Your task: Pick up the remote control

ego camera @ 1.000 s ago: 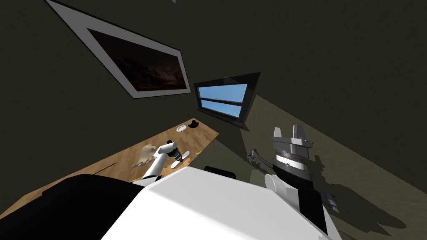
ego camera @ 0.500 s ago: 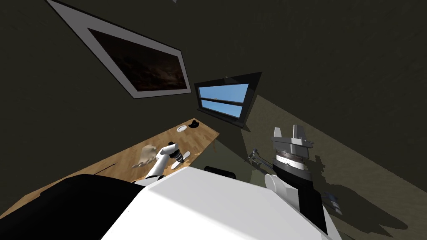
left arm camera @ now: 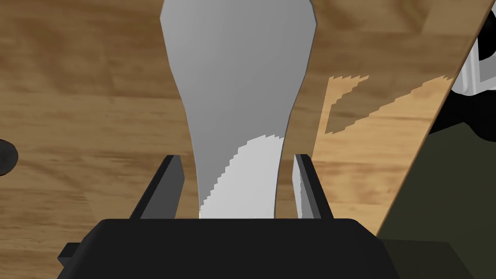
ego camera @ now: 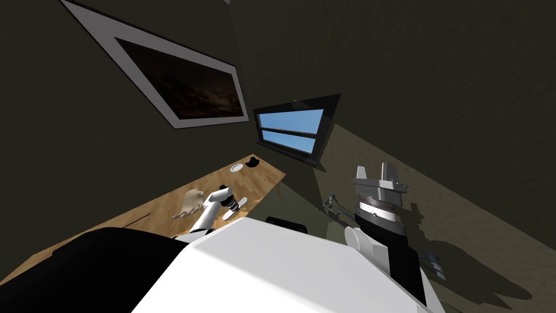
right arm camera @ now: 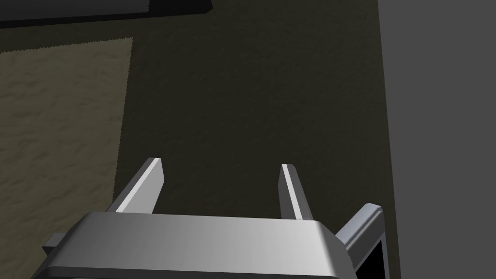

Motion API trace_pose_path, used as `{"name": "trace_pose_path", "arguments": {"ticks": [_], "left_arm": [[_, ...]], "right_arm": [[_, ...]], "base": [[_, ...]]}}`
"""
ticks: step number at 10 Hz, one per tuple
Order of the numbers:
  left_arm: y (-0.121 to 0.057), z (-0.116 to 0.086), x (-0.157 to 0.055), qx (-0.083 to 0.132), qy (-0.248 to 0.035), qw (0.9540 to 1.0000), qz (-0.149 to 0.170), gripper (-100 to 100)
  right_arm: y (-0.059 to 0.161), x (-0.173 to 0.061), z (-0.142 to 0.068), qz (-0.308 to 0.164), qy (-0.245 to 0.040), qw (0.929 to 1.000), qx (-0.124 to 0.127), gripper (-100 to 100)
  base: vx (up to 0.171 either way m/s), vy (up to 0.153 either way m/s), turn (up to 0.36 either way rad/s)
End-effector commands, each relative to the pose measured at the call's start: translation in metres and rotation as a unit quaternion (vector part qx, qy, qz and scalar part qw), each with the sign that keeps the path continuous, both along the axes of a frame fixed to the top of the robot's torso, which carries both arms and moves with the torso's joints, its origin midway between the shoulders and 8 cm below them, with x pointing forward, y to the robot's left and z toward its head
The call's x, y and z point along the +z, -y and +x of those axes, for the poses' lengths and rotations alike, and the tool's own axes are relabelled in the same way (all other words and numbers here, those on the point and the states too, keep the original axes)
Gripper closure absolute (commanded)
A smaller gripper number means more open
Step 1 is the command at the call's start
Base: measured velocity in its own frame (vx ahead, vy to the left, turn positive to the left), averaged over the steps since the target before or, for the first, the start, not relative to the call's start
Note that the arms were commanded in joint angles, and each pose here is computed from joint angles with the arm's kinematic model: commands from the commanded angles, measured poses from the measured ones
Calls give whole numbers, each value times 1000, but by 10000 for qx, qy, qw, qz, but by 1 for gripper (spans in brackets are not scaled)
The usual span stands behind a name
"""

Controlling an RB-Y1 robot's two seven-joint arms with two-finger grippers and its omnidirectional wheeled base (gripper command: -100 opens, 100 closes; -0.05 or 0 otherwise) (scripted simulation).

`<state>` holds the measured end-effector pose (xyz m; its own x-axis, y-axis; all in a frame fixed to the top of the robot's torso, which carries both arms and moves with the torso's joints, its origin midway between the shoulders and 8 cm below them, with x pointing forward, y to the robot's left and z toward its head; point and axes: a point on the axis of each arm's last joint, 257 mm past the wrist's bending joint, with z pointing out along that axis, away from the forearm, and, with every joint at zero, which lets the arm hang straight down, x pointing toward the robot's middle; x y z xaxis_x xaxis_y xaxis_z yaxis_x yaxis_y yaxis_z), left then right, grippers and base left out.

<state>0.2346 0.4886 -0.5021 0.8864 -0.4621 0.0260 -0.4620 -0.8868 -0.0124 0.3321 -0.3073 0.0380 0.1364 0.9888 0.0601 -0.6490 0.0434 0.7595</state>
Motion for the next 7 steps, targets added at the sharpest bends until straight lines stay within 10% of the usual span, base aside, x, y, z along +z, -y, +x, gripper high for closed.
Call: {"name": "trace_pose_path", "arguments": {"ticks": [1,2,3,6,7], "left_arm": [[0,0,0,0,0,10000,0,100],[0,0,0,1,0,10000,0,0],[-5,2,10,12,8,10000,14,100],[-7,3,16,15,11,10000,18,100],[-7,3,16,17,6,10000,14,0]], "right_arm": [[0,0,0,0,0,10000,0,0],[0,0,0,0,0,10000,0,0],[0,0,0,0,0,10000,0,0],[0,0,0,0,0,10000,0,0],[0,0,0,0,0,10000,0,0]], "base": [[0,0,0],[0,0,0],[-9,-16,-5],[-10,-18,0],[0,0,0]]}}
